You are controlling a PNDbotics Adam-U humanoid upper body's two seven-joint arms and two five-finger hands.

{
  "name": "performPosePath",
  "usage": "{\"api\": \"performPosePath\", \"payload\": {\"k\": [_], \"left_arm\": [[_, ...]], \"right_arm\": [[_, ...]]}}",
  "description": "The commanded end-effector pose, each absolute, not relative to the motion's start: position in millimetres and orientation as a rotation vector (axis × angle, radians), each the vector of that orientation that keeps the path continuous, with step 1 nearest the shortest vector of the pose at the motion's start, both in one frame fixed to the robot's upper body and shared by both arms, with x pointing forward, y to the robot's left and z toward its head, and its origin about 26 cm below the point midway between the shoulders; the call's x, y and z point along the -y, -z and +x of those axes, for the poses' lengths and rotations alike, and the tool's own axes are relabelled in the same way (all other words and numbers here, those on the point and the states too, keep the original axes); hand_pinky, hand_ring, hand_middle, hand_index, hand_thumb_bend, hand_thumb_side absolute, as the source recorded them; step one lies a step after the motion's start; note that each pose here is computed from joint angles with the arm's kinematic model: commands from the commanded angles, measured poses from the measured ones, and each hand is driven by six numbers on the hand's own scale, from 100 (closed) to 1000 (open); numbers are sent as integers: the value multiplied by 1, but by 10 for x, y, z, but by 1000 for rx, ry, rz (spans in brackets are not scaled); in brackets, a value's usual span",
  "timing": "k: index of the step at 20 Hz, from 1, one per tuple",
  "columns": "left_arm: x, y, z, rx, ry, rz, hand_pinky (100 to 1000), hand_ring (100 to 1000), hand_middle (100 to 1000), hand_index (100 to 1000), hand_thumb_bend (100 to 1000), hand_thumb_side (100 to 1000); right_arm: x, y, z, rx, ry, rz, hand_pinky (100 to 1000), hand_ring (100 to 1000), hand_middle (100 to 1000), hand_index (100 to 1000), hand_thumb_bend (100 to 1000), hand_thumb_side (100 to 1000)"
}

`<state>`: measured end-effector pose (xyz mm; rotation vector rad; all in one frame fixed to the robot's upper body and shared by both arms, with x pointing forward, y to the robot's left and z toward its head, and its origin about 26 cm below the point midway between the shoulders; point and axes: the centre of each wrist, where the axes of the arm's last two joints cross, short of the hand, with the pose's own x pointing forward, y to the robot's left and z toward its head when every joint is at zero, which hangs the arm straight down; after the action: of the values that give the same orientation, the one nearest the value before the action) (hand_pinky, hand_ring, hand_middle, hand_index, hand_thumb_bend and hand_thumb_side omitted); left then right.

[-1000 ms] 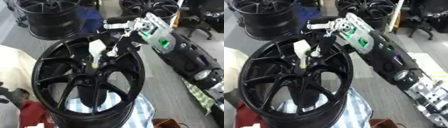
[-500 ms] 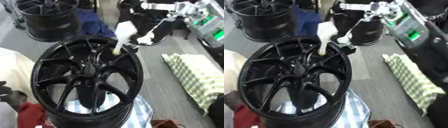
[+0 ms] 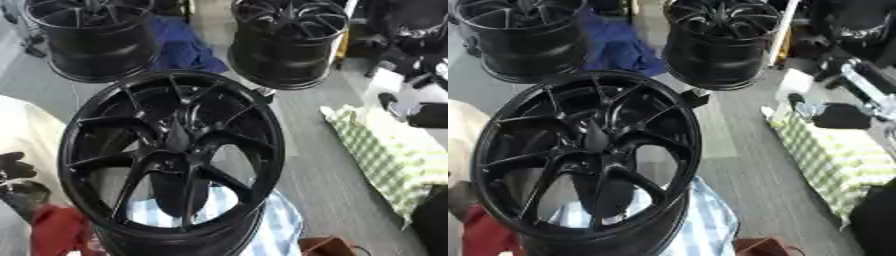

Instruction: Pull the pin out of the wheel hub.

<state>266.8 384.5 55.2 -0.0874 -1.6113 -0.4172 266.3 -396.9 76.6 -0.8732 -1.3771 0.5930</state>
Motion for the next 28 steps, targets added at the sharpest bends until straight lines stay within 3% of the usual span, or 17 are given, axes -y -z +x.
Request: {"api": "performPosePath", "payload": {"k": [1, 4, 8, 28], "left_arm": [[-3911, -697, 2680, 1635, 449, -47, 648, 756, 664, 843, 100, 739], [-3923, -695, 2678, 1638, 447, -42, 649, 757, 666, 842, 100, 739], [-3900, -683, 2688, 1637, 450, -56, 650, 759, 668, 842, 100, 740], [-3880, -665, 2679, 1626, 447, -66, 651, 751, 660, 836, 100, 744]], "right_arm": [[4049, -313, 2502, 1349, -342, -921, 697, 802, 852, 934, 232, 525], [3951, 76, 2332, 1355, -172, -883, 674, 785, 826, 921, 217, 511], [3761, 314, 2249, 1386, -80, -828, 653, 749, 754, 903, 173, 479], [3208, 513, 2217, 1526, 51, -667, 606, 668, 635, 861, 125, 445]]}}
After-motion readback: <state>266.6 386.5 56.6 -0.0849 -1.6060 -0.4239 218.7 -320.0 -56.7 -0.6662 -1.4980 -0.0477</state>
